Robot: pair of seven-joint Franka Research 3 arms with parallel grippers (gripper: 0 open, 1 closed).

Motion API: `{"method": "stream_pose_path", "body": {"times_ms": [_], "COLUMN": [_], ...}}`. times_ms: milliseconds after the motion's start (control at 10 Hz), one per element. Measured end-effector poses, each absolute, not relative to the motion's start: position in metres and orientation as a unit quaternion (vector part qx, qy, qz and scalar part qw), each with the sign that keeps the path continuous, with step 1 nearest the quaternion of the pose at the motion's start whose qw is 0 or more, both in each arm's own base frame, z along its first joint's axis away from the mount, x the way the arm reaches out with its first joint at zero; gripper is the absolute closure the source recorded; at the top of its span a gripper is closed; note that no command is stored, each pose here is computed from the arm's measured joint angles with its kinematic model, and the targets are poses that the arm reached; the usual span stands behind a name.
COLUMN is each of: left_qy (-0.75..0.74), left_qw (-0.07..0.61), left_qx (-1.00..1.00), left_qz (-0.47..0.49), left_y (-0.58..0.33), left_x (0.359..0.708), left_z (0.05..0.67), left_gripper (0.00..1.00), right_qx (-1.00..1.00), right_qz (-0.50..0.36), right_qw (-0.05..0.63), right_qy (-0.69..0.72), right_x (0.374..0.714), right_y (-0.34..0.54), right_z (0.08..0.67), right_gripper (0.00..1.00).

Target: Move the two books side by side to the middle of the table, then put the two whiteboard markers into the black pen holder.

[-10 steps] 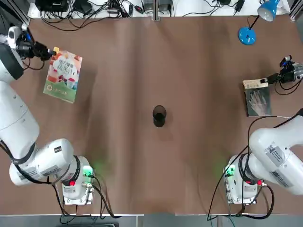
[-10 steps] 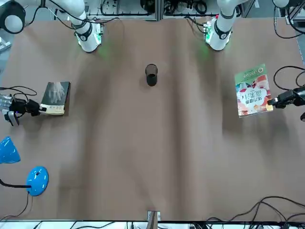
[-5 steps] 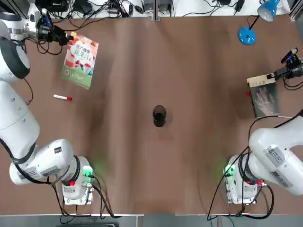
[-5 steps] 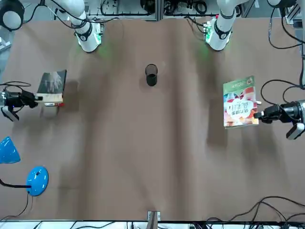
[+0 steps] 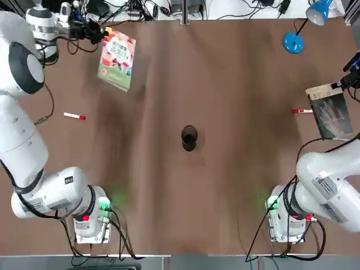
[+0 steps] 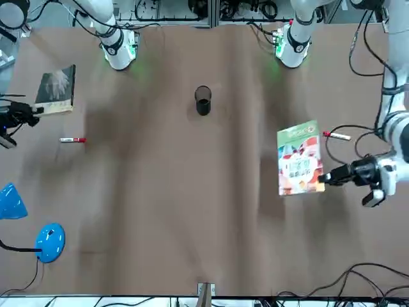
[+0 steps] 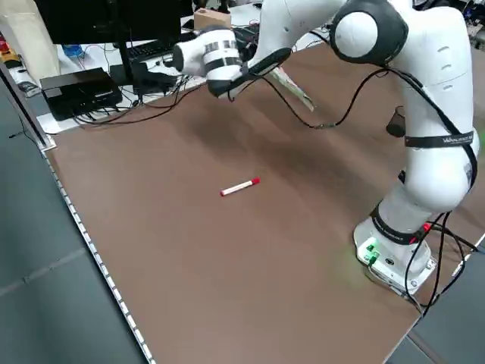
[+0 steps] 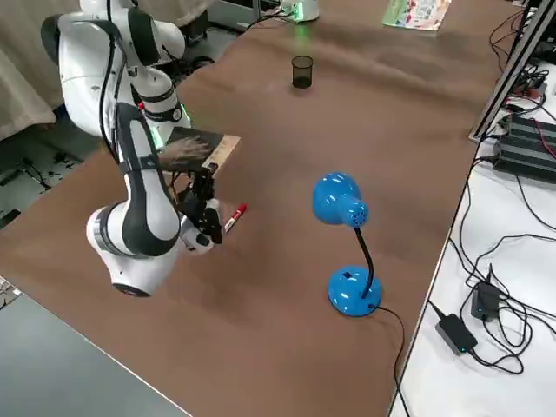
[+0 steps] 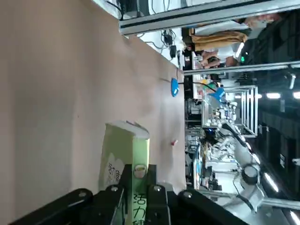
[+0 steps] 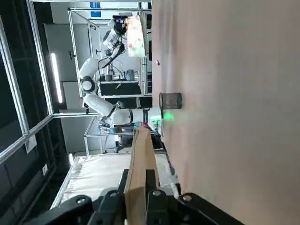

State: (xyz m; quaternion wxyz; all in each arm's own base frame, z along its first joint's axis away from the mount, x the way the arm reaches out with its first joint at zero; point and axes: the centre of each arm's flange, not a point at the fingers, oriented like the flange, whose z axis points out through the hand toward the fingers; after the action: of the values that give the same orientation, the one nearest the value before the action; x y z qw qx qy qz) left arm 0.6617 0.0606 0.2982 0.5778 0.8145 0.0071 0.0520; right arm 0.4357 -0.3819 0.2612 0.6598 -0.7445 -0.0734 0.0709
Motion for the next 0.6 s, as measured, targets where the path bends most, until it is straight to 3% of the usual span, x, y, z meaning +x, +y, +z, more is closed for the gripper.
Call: {"method": "stream_pose_path", "body": {"times_ms": [600], "left_qy": [0.085], "left_qw": [0.608], "left_qx": [0.787], "left_qz": [0.06], "left_y": [-0.024], "left_x": [0.706], "left_z": [0.275], "left_gripper": [0.84], "right_qx": [-0.786], "right_qz": [0.094], "right_qw": [0.609], "right_qy": [-0.055], "right_x": [0.469], "right_y": [-0.327], "right_z": [0.435], "right_gripper": [0.85]}}
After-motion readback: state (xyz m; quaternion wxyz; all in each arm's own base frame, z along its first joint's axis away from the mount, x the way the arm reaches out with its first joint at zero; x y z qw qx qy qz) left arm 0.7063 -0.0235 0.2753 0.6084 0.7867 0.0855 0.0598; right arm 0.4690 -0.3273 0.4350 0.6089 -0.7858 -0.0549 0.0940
